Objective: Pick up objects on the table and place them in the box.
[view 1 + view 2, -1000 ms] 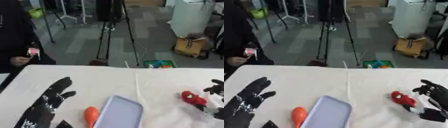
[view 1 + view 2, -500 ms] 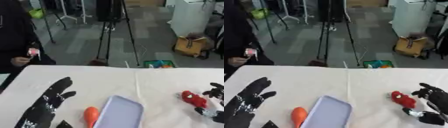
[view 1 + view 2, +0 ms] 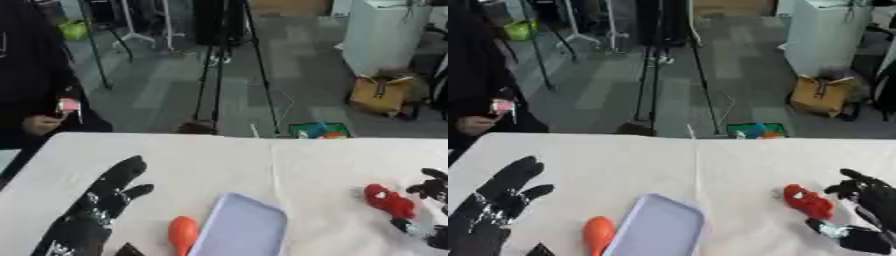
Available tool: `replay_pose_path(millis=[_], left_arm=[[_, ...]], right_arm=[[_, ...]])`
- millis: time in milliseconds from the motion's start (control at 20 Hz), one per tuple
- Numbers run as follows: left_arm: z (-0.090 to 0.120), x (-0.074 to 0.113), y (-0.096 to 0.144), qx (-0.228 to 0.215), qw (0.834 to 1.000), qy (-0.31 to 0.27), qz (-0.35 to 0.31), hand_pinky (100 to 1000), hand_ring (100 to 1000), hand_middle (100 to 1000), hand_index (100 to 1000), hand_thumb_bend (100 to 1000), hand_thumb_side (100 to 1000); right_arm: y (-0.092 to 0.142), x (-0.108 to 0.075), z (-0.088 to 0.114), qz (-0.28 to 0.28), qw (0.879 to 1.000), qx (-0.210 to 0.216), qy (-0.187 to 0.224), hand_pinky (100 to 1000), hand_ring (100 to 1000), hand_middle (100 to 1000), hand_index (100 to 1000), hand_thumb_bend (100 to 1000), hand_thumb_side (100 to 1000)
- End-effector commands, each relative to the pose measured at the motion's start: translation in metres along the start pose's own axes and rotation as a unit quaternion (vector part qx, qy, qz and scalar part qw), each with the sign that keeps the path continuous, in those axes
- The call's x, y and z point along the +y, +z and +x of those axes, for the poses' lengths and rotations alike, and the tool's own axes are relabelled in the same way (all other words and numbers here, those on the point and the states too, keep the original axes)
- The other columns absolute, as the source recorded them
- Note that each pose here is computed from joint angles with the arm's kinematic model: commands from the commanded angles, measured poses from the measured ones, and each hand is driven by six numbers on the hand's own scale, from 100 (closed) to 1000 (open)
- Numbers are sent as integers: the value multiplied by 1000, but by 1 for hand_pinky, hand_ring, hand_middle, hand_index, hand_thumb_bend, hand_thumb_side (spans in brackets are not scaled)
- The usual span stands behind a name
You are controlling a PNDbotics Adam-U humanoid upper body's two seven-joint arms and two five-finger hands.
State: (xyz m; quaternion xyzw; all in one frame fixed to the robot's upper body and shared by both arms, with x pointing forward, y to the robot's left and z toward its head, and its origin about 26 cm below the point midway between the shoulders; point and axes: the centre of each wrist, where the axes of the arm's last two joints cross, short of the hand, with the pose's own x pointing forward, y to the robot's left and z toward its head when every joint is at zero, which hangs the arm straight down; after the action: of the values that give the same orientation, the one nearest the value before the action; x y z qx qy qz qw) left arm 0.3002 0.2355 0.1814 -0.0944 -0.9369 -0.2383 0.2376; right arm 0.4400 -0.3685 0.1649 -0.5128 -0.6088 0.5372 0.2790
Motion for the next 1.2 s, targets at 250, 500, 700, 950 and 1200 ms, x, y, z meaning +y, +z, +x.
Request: replay_pose_path(millis=[250, 500, 700, 950, 1200], left_arm=[[5, 3, -6, -13, 1000, -6, -10, 900, 1000, 958, 924, 137, 1000], [5, 3, -6, -12, 1000, -5, -10, 900, 1000, 958, 924, 137, 1000], [5, 3, -5, -11, 1000, -4, -10, 899, 1000, 958, 924, 137, 1000], [5, 3, -5, -11, 1000, -5, -10, 899, 1000, 958, 924, 137, 1000], [5, 3, -5, -11, 1000, -5, -10, 899, 1000, 958, 924, 137, 1000]], right_arm=[[-4, -13, -5, -15, 1000, -2, 14, 866, 980, 605, 814, 546, 970], [-9, -14, 0, -17, 1000, -10, 13, 865, 981, 605, 814, 546, 970], [-10, -15, 2, -19, 1000, -13, 12, 865, 980, 605, 814, 545, 969], [-10, -15, 2, -20, 1000, -14, 11, 865, 980, 605, 814, 545, 968], [-9, -15, 1, -20, 1000, -14, 11, 865, 981, 606, 814, 544, 967]])
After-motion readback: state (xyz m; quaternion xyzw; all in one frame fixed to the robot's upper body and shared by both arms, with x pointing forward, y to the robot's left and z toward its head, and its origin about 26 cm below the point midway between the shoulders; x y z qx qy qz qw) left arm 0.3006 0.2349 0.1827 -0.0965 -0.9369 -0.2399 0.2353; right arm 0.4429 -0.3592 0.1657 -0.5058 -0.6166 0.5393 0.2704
